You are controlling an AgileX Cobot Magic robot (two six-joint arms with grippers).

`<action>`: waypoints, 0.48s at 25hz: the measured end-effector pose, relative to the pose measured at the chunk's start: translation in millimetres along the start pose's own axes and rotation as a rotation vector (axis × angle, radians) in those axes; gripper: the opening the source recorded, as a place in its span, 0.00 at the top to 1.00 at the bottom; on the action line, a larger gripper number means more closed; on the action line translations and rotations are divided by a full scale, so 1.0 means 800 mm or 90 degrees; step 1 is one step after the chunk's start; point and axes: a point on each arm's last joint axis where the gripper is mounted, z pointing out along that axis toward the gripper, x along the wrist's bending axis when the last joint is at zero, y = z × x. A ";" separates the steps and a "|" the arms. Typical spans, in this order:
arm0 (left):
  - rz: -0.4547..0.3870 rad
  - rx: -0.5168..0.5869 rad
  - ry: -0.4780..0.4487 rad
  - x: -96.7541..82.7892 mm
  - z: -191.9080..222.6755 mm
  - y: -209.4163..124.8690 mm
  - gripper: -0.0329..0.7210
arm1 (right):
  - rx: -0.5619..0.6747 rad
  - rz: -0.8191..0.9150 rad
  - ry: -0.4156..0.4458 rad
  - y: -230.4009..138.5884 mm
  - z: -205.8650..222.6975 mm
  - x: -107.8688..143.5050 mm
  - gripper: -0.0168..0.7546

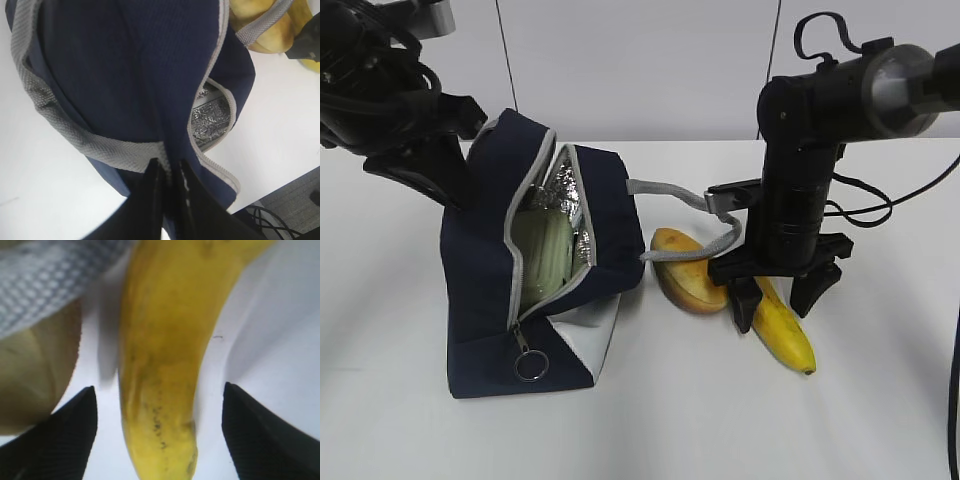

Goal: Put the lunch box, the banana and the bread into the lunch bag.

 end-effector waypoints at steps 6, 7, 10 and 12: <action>0.000 0.000 0.000 0.000 0.000 0.000 0.94 | 0.007 -0.001 0.000 0.001 0.006 0.000 0.22; 0.000 -0.001 0.000 0.000 0.000 0.000 0.94 | 0.007 -0.001 0.000 0.001 0.006 0.000 0.22; 0.000 -0.001 0.000 0.000 0.000 0.000 0.94 | 0.012 -0.001 -0.001 0.000 0.008 0.000 0.27; 0.000 -0.001 0.000 0.000 0.000 0.000 0.94 | 0.013 0.000 -0.001 0.001 0.009 0.000 0.36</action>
